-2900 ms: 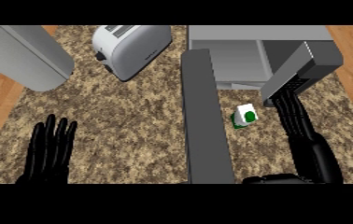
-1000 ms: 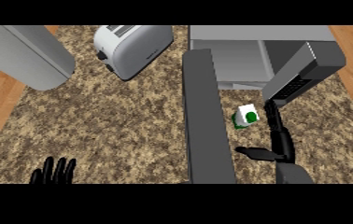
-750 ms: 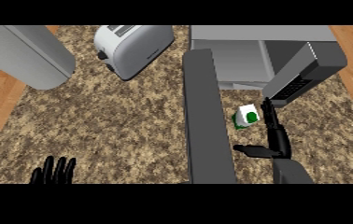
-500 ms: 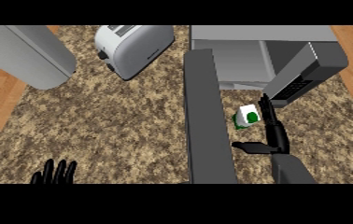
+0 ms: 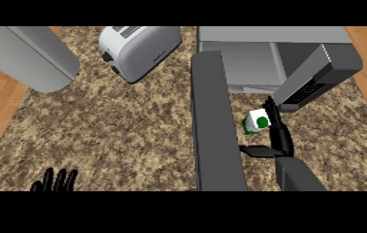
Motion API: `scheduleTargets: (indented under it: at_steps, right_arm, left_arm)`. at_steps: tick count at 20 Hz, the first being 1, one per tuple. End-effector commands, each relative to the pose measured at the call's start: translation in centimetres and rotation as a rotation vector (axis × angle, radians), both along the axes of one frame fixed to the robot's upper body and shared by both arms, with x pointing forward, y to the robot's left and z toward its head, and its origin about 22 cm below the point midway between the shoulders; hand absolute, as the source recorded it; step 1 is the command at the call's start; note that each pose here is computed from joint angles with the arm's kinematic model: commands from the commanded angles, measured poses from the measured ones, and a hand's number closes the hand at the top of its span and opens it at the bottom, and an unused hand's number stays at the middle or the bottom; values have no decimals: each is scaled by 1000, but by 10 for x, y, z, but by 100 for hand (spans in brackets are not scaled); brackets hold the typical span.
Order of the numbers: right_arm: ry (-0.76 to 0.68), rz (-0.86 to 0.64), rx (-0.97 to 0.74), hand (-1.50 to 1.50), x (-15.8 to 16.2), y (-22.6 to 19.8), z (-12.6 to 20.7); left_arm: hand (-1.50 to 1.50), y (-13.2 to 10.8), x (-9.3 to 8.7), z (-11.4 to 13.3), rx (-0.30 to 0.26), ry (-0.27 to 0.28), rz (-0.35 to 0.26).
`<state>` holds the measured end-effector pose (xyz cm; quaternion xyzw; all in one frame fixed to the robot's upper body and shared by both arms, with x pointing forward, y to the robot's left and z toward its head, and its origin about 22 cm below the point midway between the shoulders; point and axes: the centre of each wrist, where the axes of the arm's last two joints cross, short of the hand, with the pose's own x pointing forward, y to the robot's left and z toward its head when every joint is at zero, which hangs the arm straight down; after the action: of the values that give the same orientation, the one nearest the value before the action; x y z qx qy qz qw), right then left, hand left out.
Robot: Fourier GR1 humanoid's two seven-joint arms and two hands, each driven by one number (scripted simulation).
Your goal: Pick up the milk, place it into the microwave and close the microwave
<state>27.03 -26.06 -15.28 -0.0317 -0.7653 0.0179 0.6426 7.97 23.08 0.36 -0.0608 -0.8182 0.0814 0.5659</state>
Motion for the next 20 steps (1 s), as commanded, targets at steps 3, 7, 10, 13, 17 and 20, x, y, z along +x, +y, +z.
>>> scheduleTargets:
  at_steps: [3, 7, 10, 13, 17, 20]
  right_arm:
    - [-89, -91, -62, 150, 8, 7, 3]
    - [-103, -78, -193, 150, 15, 4, 9]
    - [-125, -125, -158, 150, 34, 10, 23]
    - [-133, -179, -172, 150, 31, 15, 19]
    - [-148, -199, -129, 150, 26, 6, 16]
    - [-176, -210, -134, 150, 24, -22, 21]
  left_arm:
    - [-150, 4, 10, 3, 19, -1, -2]
    - [-150, 15, 4, 2, -5, -12, -23]
    - [-150, 12, 0, 6, -15, -15, -26]
    - [-150, 9, 4, -9, -18, -5, -25]
    - [-150, 0, -9, 3, -31, -16, -26]
    - [-150, 2, 1, -1, -14, -9, -41]
